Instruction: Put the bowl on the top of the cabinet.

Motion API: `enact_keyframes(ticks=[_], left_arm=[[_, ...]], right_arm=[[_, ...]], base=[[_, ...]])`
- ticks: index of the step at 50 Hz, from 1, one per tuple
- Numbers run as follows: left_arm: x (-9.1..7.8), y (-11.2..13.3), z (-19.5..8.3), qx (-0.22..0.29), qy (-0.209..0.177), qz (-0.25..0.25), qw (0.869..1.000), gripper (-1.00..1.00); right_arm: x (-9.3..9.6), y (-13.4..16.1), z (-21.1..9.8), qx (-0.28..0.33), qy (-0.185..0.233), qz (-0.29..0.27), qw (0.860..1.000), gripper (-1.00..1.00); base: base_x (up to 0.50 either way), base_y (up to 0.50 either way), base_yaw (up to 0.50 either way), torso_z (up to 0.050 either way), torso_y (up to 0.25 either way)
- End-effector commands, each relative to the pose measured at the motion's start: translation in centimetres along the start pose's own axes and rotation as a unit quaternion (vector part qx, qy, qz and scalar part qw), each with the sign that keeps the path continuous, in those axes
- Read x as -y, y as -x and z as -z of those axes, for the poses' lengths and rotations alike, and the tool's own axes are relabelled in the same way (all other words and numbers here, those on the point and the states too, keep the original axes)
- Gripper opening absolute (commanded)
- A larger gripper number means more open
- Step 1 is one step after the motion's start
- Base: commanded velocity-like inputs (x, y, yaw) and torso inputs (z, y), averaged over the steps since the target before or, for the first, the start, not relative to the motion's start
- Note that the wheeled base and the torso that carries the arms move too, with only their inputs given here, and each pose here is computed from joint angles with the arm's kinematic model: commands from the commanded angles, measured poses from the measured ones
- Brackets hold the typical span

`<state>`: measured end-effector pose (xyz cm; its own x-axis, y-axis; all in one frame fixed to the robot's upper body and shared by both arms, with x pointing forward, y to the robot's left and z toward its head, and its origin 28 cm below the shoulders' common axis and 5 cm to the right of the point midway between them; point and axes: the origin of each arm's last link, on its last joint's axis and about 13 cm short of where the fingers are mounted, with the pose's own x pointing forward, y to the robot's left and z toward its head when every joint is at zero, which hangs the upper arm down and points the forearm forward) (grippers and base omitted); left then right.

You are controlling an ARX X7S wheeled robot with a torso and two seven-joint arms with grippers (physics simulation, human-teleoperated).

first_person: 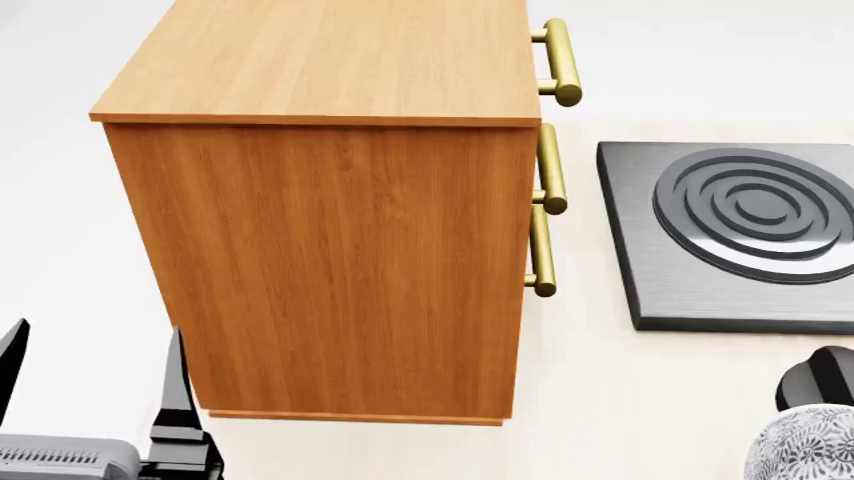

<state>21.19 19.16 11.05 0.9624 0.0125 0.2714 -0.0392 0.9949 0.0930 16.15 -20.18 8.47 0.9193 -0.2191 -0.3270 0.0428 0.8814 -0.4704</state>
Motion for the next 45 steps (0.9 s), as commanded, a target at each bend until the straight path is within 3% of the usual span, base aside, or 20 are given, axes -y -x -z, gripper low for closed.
enact_keyframes(ticks=[1, 19, 20, 45], left_arm=[[0.01, -0.03, 0.0, 0.0, 0.0, 0.001, 1.0, 1.0], [-0.06, -0.02, -0.06, 0.0, -0.001, -0.001, 1.0, 1.0], [-0.07, -0.02, -0.06, 0.0, -0.001, -0.001, 1.0, 1.0], [-0.12, 0.07, 0.09, 0.0, 0.0, -0.003, 1.0, 1.0]], right_arm=[[-0.06, -0.19, 0.12, -0.001, -0.001, 0.0, 1.0, 1.0], [0.01, -0.37, 0.08, -0.002, -0.001, 0.002, 1.0, 1.0], [0.06, -0.33, 0.03, -0.002, -0.001, 0.002, 1.0, -1.0], [0.03, 0.01, -0.59, 0.011, -0.009, -0.002, 1.0, -1.0]], base=[[0.0, 0.0, 0.0, 0.0, 0.0], [0.0, 0.0, 0.0, 0.0, 0.0], [0.0, 0.0, 0.0, 0.0, 0.0], [0.0, 0.0, 0.0, 0.0, 0.0]])
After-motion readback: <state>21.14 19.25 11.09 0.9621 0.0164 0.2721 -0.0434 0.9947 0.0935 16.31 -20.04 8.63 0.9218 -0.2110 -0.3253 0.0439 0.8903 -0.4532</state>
